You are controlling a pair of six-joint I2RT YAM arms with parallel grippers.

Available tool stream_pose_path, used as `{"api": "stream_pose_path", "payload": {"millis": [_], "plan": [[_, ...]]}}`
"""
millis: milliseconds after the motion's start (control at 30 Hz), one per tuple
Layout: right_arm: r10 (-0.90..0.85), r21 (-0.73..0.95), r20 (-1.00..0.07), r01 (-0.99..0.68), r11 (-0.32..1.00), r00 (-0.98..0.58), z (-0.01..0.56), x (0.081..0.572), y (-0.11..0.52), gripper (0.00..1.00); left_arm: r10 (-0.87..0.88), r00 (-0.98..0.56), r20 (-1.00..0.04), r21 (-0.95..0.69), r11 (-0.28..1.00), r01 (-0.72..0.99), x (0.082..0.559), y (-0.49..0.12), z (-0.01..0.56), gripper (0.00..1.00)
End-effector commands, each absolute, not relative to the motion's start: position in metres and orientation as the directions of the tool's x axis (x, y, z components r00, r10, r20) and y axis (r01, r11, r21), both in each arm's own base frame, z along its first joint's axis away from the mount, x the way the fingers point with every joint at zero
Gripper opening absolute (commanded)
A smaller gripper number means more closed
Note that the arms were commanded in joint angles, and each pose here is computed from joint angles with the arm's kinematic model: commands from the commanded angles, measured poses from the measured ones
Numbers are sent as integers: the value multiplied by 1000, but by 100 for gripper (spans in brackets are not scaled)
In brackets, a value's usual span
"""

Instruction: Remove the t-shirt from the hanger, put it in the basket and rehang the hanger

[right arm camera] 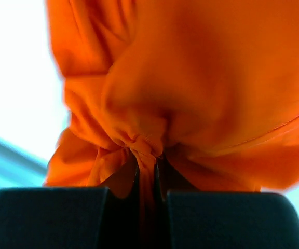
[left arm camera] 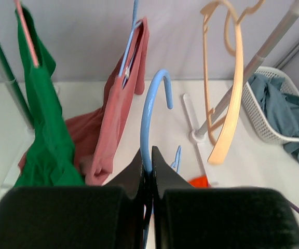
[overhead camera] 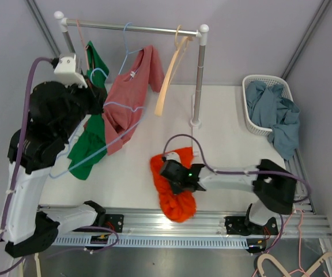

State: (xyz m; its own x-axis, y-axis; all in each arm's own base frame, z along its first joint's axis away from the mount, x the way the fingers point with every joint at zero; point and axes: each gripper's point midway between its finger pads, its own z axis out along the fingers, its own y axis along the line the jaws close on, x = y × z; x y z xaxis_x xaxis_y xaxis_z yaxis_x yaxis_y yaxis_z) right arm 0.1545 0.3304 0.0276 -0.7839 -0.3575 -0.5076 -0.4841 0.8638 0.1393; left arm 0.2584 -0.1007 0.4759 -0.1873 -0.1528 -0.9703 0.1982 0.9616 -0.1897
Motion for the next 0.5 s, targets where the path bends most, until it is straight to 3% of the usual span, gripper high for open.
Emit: {"api": "stream_pose_path", "payload": {"millis": [0,67,167,233,267,300,400,433,467], "plan": [[-283,57,-499,-357,932,-819,89,146,256,0,-199,-122,-972,-225,939,261,278,-116,516,1],[-122,155,-647,-287,945,-753,182,178,239,0,-206,-102,-973,-226,939,258,287,-119,529,1],[6,157,-774,-183,970,-633,265,226,188,0,-186,-84,-979,-201,951,235,307,-122,536,1],[217,221,-861,46,974,-460,353,292,102,0,-147,-69,-987,-159,961,226,319,-124,545,1],[178,207,-855,-5,978,-487,347,295,112,0,-127,-87,-988,-144,965,217,327,-126,541,1],[280,277,-876,66,959,-392,391,316,68,0,-106,-115,-988,-128,971,202,332,-126,534,1],[346,301,-875,180,936,-337,419,365,0,0,-77,-126,-989,-101,975,197,356,-135,524,1],[385,344,-894,198,918,-229,464,367,-36,0,-92,-93,-991,-110,972,208,360,-139,532,0],[405,357,-883,221,908,-236,467,372,-49,0,-81,-113,-990,-104,971,216,369,-145,519,1]]}}
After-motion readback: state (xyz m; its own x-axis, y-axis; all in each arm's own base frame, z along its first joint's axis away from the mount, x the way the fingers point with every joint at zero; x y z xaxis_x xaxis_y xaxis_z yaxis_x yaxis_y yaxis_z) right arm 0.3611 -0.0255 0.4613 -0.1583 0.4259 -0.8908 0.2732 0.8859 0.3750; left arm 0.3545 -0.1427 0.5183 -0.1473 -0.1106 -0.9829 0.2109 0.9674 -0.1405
